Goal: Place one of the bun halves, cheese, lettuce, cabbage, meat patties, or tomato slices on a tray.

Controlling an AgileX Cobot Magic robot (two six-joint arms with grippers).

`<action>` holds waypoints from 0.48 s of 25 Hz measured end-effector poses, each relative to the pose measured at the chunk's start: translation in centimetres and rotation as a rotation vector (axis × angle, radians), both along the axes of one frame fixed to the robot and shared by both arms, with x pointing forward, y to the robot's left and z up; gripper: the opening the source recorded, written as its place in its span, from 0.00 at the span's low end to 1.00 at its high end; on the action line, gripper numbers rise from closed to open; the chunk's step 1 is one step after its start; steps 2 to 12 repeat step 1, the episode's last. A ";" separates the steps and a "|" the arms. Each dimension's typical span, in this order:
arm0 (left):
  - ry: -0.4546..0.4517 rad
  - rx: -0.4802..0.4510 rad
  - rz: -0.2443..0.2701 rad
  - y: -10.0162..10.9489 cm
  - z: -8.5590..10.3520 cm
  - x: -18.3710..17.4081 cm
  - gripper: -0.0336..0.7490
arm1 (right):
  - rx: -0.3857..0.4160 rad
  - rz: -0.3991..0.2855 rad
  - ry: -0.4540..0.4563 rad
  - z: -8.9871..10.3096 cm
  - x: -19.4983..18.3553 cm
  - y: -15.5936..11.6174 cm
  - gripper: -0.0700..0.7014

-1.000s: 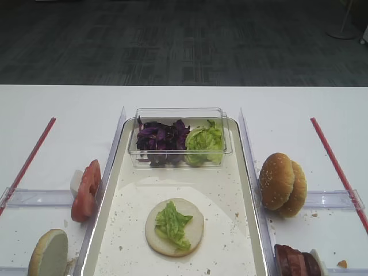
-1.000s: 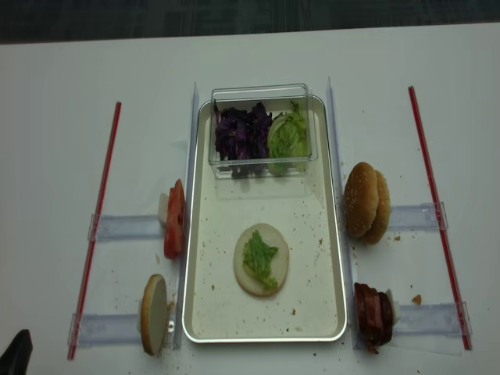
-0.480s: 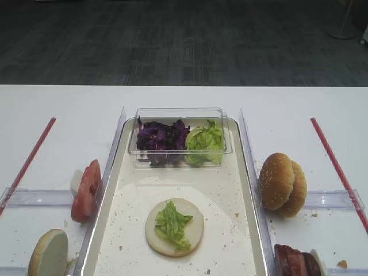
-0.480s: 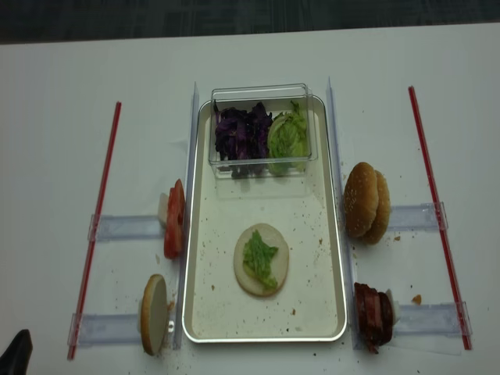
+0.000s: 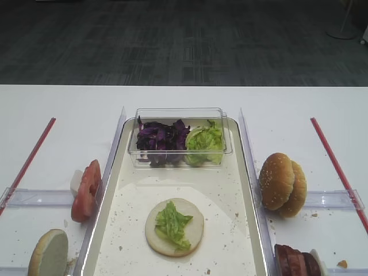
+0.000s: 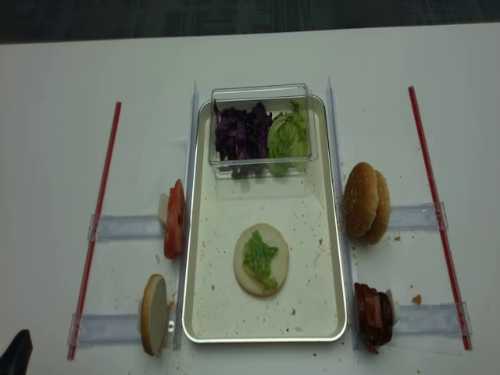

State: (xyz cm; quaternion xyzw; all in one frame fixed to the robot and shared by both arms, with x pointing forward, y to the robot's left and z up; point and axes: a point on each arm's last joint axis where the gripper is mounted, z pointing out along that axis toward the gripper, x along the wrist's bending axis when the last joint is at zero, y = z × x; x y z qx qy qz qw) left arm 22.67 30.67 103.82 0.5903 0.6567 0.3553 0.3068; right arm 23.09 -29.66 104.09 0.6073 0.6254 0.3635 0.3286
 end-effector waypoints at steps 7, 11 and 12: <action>0.000 0.000 0.000 0.0 0.0 0.0 0.76 | 0.000 0.000 0.000 0.0 0.0 0.0 0.79; 0.000 0.000 0.000 0.0 0.0 0.0 0.76 | 0.000 0.000 0.000 0.0 0.0 0.0 0.79; 0.000 0.000 0.000 0.0 0.0 0.0 0.76 | 0.000 0.000 0.000 0.0 0.0 0.0 0.79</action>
